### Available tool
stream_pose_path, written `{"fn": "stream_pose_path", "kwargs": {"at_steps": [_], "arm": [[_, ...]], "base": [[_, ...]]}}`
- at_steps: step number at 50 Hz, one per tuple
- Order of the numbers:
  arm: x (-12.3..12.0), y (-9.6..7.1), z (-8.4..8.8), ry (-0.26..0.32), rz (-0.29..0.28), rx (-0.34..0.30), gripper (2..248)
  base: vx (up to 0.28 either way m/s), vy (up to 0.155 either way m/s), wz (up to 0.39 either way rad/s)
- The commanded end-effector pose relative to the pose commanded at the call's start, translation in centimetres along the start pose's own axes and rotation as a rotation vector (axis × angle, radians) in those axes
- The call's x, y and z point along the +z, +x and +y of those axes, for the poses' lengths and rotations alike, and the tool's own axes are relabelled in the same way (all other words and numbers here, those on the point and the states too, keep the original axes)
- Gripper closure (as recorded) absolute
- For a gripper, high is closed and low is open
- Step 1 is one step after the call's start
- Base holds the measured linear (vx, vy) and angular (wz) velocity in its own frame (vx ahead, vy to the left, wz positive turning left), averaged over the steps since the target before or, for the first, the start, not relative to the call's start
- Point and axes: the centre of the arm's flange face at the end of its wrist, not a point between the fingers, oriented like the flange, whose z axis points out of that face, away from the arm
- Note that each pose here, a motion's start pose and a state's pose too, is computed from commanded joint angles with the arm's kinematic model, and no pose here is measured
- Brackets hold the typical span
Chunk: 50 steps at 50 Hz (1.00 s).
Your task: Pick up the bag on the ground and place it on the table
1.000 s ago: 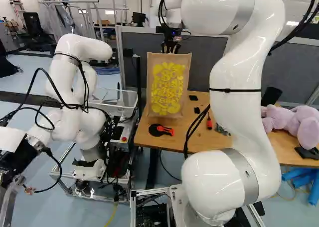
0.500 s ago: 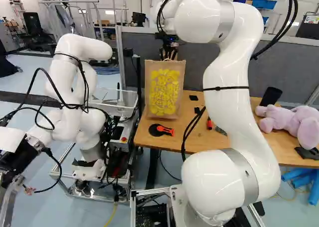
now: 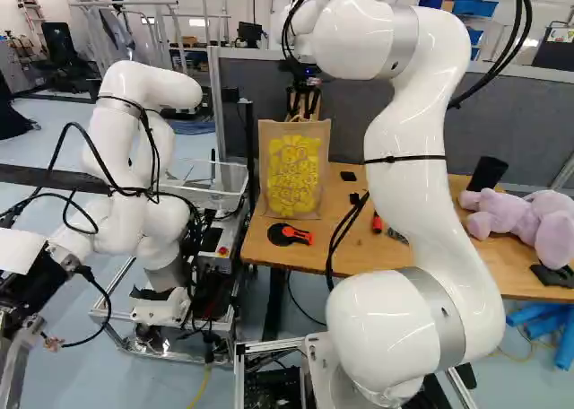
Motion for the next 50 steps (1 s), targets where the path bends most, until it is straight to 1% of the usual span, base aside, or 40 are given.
{"fn": "stream_pose_path", "kwargs": {"at_steps": [1,2,6,7,11,12,16,17,22,23,27,28,50], "arm": [[0.0,0.0,0.0,0.0,0.0,0.0,183],[0.0,0.0,0.0,0.0,0.0,0.0,150],[0.0,0.0,0.0,0.0,0.0,0.0,150],[0.0,0.0,0.0,0.0,0.0,0.0,115],[-0.1,0.0,0.0,0.0,0.001,0.0,115],[-0.2,-0.1,0.0,0.0,0.002,0.0,80],[-0.6,-0.2,0.0,0.001,0.009,0.0,80],[-0.7,-0.2,0.0,0.001,0.011,0.0,43],[-1.5,-0.5,0.0,0.002,0.022,0.0,43],[-1.6,-0.5,0.0,0.002,0.024,-0.001,7],[-2.2,-0.7,0.0,0.003,0.034,-0.001,7],[-2.4,-0.8,0.0,0.003,0.036,-0.001,3],[-5.8,-2.0,0.0,0.007,0.09,-0.002,3]], "base": [[0.0,0.0,0.0],[0.0,0.0,0.0],[0.0,0.0,0.0],[0.0,0.0,0.0],[0.0,0.0,0.0],[0.0,0.0,0.0],[0.0,0.0,0.0],[0.0,0.0,0.0],[0.0,0.0,0.0],[0.0,0.0,0.0],[0.0,0.0,0.0],[0.0,0.0,0.0],[0.0,0.0,0.0]]}}
